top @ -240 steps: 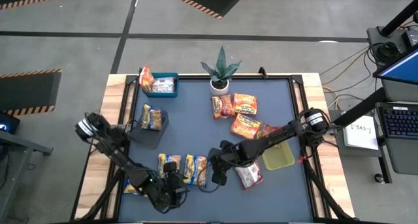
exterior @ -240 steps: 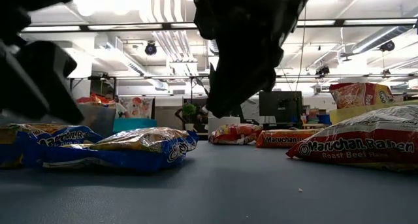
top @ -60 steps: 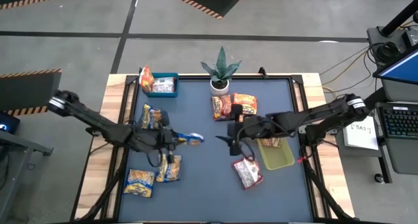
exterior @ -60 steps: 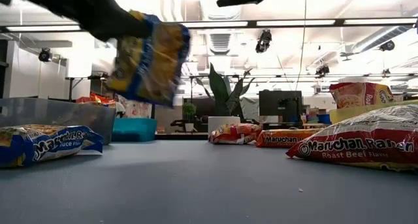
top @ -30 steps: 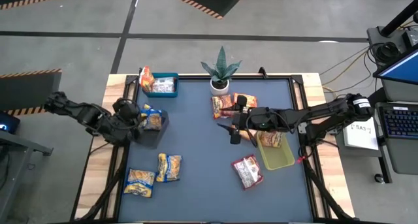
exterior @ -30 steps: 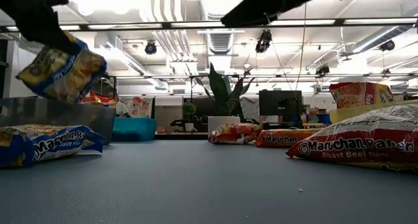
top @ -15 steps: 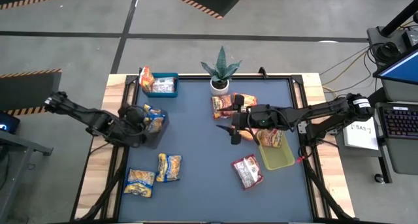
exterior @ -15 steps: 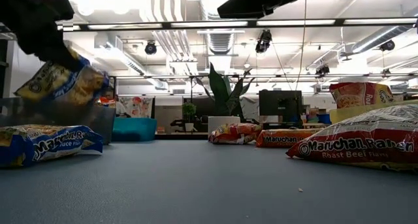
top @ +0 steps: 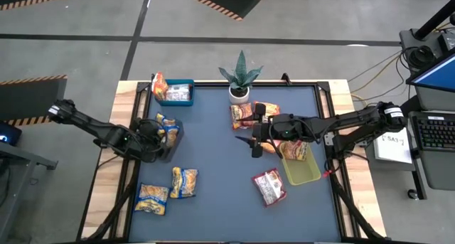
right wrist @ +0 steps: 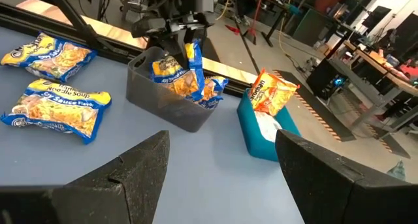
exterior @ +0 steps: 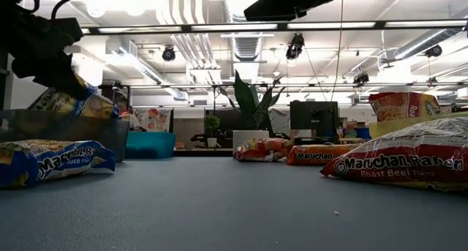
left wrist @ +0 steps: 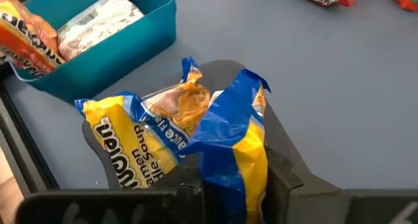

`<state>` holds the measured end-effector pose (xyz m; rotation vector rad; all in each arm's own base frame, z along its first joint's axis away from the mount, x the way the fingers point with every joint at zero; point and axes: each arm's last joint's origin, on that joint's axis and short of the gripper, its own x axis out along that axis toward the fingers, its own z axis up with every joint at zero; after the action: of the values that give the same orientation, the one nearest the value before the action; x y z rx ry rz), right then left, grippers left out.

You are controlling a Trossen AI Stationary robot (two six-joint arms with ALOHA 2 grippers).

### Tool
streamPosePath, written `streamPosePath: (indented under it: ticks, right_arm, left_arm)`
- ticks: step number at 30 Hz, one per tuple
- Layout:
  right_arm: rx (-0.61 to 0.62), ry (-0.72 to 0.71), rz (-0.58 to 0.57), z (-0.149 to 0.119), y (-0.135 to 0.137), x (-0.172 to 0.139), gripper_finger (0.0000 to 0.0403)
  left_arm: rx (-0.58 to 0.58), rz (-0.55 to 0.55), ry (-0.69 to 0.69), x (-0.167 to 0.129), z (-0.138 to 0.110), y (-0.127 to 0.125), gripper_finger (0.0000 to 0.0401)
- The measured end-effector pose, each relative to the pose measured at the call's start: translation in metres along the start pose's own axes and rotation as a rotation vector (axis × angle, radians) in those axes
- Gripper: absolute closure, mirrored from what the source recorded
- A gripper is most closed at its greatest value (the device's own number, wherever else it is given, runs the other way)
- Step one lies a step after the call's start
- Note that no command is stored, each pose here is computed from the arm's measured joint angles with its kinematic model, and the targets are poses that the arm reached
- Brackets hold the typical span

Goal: Sort Maruchan noodles
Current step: Put the blue noodle pack into the black bin

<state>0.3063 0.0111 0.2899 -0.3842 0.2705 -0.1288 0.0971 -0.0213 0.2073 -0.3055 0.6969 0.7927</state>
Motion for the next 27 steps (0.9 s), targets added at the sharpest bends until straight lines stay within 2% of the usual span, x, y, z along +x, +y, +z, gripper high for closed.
streamPosePath:
  ticks: [8,18,27]
  right_arm:
    - [0.0,0.0,0.0,0.0,0.0,0.0,0.0133]
    - [0.003,0.001,0.0,0.0,0.0,0.0,0.0133]
    - [-0.01,0.04,0.01,-0.004,0.001,0.0,0.0133]
  left_arm:
    - [0.006,0.016,0.007,0.002,-0.001,-0.002,0.0278]
    - [-0.035,-0.015,-0.005,-0.015,0.02,-0.008,0.0221]
    - [0.071,-0.042,-0.02,-0.036,0.047,-0.016,0.019]
